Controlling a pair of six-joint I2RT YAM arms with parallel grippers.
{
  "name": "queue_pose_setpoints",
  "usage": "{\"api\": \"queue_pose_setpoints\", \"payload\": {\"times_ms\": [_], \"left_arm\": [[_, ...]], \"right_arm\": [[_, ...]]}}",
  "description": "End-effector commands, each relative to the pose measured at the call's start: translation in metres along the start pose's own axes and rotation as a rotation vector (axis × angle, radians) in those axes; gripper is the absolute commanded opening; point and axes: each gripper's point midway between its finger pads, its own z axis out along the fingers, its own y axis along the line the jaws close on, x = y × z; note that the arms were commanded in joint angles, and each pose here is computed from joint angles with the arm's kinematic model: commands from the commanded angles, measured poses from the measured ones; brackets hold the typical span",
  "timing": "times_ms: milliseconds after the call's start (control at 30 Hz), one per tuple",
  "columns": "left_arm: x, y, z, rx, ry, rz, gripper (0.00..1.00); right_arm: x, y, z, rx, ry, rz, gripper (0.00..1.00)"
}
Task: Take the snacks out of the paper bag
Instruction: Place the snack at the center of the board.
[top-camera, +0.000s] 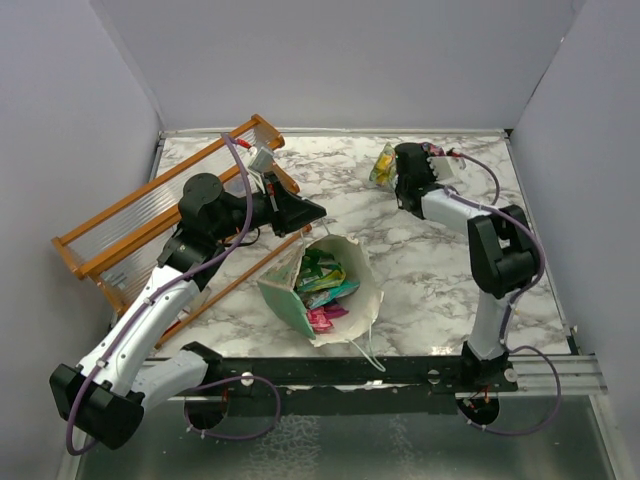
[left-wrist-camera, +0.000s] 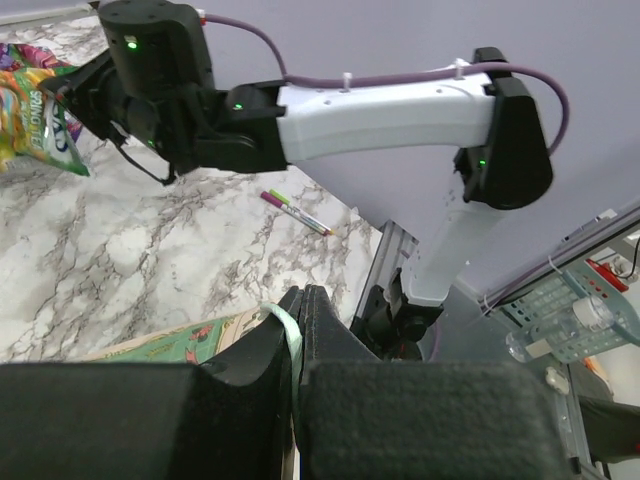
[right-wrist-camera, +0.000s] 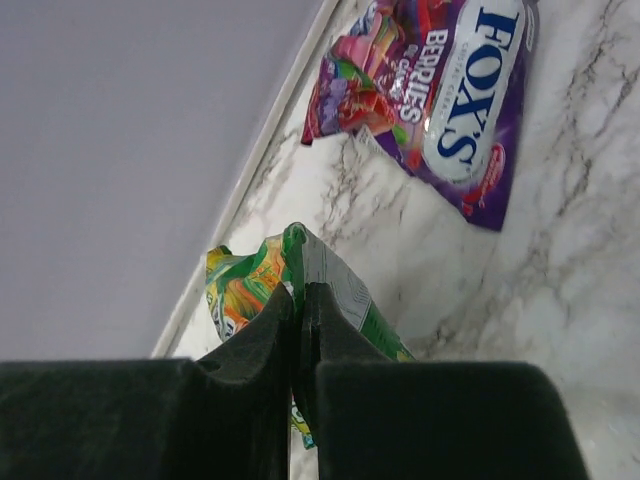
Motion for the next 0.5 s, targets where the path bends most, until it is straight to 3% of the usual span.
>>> {"api": "queue_pose_setpoints", "payload": {"times_ms": [0, 100, 300, 367, 467], "left_arm": [[-0.008, -0.010, -0.003, 0.024, -0.038, 0.021, 0.00], [-0.011, -0.012, -0.004, 0.026, -0.048, 0.017, 0.00], [-0.013, -0.016, -0.005, 0.032, -0.051, 0.011, 0.00], [-0.012, -0.015, -0.005, 0.030, -0.052, 0.008, 0.00], [-0.011, -0.014, -0.005, 0.028, -0.051, 0.001, 0.00]], "right_arm": [[-0.009, 0.014, 0.044, -0.008, -0.052, 0.183, 0.02], [-0.008, 0.004, 0.065, 0.010, -0.117, 0.188, 0.04], [0.011, -0.017, 0.095, 0.019, -0.060, 0.217, 0.13], [0.010, -0.024, 0.089, 0.024, -0.060, 0.212, 0.21], [0.010, -0.035, 0.068, 0.030, 0.001, 0.204, 0.45]]}}
